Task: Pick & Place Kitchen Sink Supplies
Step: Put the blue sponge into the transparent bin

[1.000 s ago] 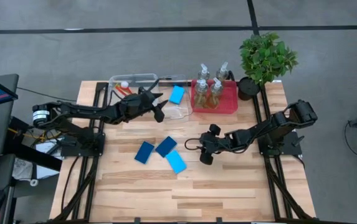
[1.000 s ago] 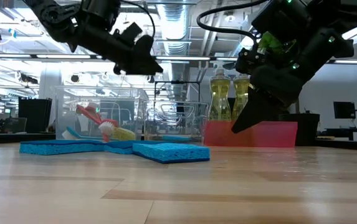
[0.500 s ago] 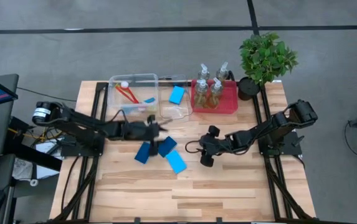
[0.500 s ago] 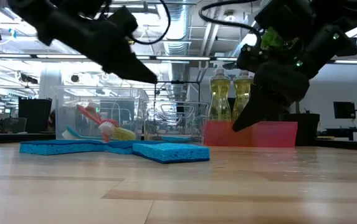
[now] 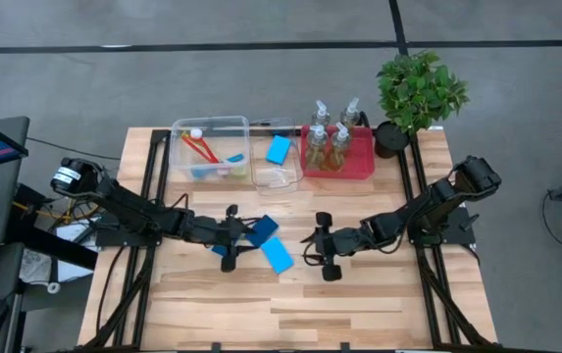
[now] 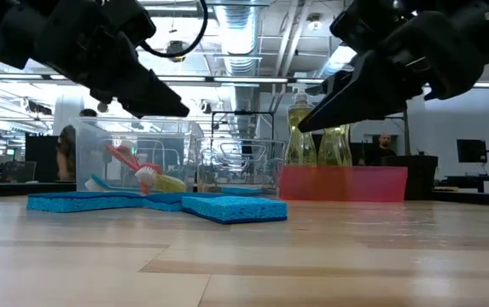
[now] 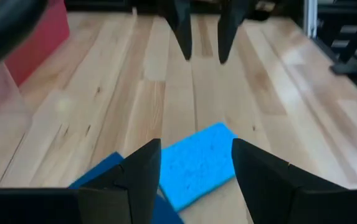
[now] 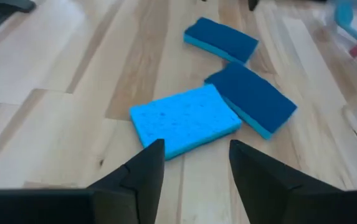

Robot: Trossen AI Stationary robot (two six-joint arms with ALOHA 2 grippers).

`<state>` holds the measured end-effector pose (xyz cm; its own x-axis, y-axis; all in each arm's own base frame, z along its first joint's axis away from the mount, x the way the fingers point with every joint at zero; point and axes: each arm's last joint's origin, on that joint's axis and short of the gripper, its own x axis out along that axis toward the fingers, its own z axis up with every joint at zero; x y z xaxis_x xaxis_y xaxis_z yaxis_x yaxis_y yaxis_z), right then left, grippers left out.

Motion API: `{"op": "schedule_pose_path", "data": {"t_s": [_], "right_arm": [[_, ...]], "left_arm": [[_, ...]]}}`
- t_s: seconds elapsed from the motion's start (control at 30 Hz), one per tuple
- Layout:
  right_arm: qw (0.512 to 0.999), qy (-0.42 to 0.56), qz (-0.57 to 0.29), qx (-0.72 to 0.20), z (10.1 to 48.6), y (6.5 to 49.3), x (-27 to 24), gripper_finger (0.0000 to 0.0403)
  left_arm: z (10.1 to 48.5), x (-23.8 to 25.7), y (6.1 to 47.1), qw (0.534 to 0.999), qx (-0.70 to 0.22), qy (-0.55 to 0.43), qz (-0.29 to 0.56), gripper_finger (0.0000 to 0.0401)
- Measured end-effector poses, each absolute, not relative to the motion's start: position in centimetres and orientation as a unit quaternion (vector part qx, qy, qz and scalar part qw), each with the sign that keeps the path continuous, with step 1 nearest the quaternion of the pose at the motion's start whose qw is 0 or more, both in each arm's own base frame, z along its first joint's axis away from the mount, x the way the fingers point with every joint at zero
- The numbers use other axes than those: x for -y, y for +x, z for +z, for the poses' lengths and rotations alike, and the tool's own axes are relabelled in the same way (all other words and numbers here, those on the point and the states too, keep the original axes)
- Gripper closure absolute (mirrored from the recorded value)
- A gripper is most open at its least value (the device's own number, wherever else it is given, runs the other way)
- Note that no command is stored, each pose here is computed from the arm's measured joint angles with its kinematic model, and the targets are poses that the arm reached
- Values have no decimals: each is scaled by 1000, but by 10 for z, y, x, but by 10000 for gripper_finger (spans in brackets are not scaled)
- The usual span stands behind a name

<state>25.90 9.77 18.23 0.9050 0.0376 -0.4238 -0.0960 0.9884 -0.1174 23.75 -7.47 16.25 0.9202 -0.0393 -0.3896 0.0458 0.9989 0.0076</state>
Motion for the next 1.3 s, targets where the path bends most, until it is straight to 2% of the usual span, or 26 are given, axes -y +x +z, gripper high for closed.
{"op": "schedule_pose_path", "data": {"t_s": [0.4, 0.57, 0.83, 1.3], "right_arm": [[974, -143, 76, -160, 150, 285, -107, 256], [976, -145, 77, -145, 137, 291, -109, 260], [968, -132, 143, -159, 123, 304, -113, 268], [964, -134, 146, -179, 111, 313, -107, 270]], "left_arm": [[166, 75, 238, 985, -171, -1, -23, 203], [167, 75, 239, 986, -167, -3, -23, 203], [168, 75, 239, 987, -158, -9, -23, 202], [170, 75, 240, 988, -150, -12, -24, 202]]}}
